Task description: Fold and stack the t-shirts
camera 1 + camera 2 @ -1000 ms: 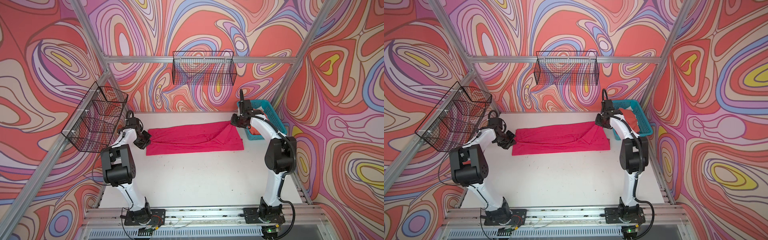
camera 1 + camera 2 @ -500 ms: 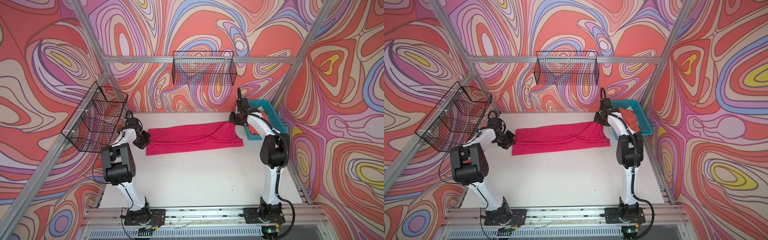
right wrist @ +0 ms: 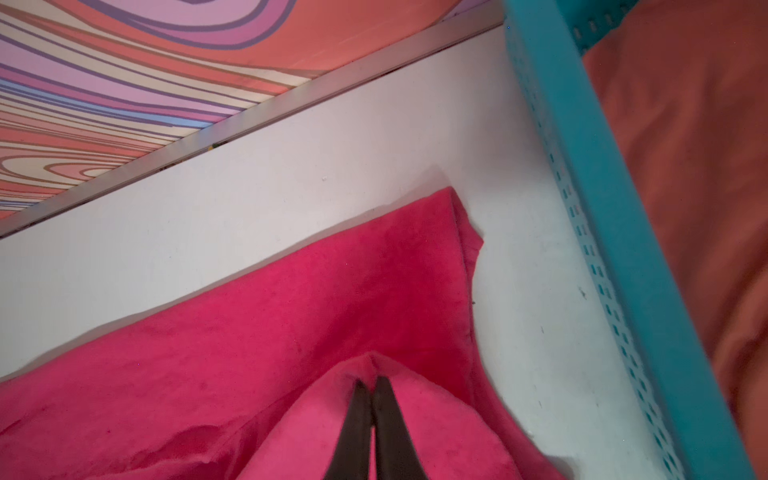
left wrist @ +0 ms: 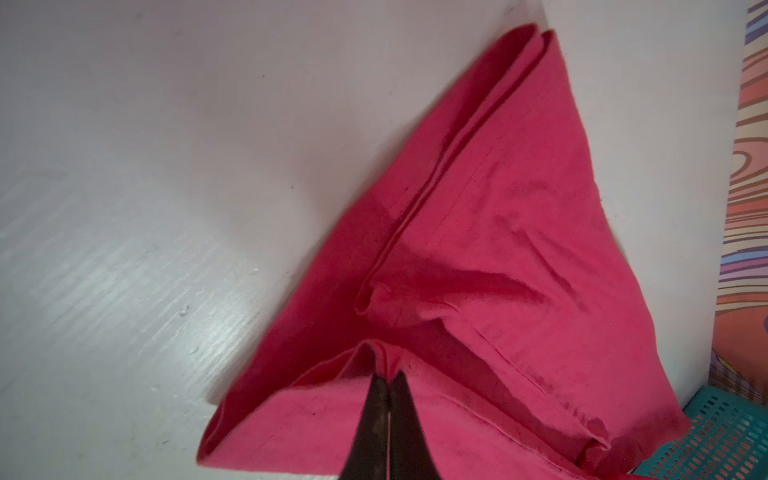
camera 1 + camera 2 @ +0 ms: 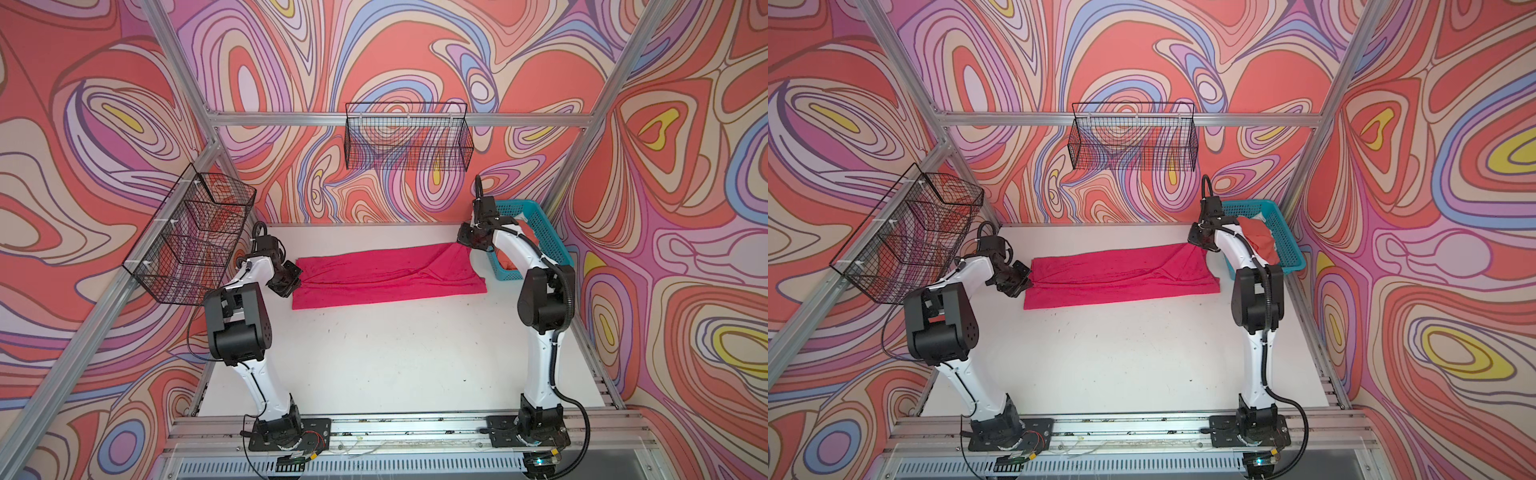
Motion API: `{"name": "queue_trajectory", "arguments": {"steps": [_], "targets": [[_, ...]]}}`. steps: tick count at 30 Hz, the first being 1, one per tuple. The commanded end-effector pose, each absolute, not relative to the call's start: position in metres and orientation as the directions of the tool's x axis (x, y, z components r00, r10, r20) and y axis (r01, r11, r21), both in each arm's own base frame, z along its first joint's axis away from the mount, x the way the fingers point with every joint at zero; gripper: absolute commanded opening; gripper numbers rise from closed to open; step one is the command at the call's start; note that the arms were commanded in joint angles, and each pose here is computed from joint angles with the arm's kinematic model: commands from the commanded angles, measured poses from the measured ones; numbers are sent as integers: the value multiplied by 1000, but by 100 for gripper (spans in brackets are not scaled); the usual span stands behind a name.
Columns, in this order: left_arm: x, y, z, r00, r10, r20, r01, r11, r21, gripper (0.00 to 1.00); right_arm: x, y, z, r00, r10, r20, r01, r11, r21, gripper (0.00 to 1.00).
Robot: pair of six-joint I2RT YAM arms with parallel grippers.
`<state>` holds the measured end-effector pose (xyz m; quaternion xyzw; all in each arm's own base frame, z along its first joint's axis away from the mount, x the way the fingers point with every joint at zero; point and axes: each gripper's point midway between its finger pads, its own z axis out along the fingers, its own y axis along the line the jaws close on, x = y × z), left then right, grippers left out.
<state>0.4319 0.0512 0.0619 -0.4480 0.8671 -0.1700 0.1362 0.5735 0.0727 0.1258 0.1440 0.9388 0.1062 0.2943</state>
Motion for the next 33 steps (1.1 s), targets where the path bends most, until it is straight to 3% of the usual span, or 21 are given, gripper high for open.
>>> {"name": "queue_trajectory", "arguments": {"steps": [1, 6, 8, 10, 13, 16, 24, 28, 33], "targets": [[440, 59, 60, -544, -834, -92, -739, 528, -418, 0, 584, 73, 112, -788, 331, -519, 207, 936, 284, 0], [440, 59, 51, -547, -833, -80, -745, 528, -408, 0, 589, 76, 92, -802, 333, -497, 208, 934, 291, 0], [439, 59, 48, -547, -834, -78, -750, 529, -397, 0, 593, 79, 87, -805, 331, -492, 202, 933, 298, 22], [438, 61, 49, -543, -835, -89, -752, 531, -391, 14, 596, 79, 90, -796, 333, -505, 197, 932, 304, 40], [437, 67, 56, -536, -835, -124, -753, 539, -378, 32, 596, 78, 102, -776, 340, -532, 194, 930, 311, 52], [436, 72, 67, -529, -833, -162, -750, 548, -370, 49, 586, 81, 108, -779, 338, -528, 186, 929, 321, 55], [428, 75, 101, -523, -809, -267, -732, 587, -346, 76, 520, 132, 90, -859, 316, -403, 137, 900, 413, 66], [423, 70, 116, -533, -788, -308, -712, 614, -341, 83, 496, 154, 77, -884, 309, -350, 132, 885, 446, 68], [418, 58, 115, -554, -779, -293, -699, 627, -344, 84, 481, 168, 57, -901, 311, -304, 155, 883, 443, 68]]}}
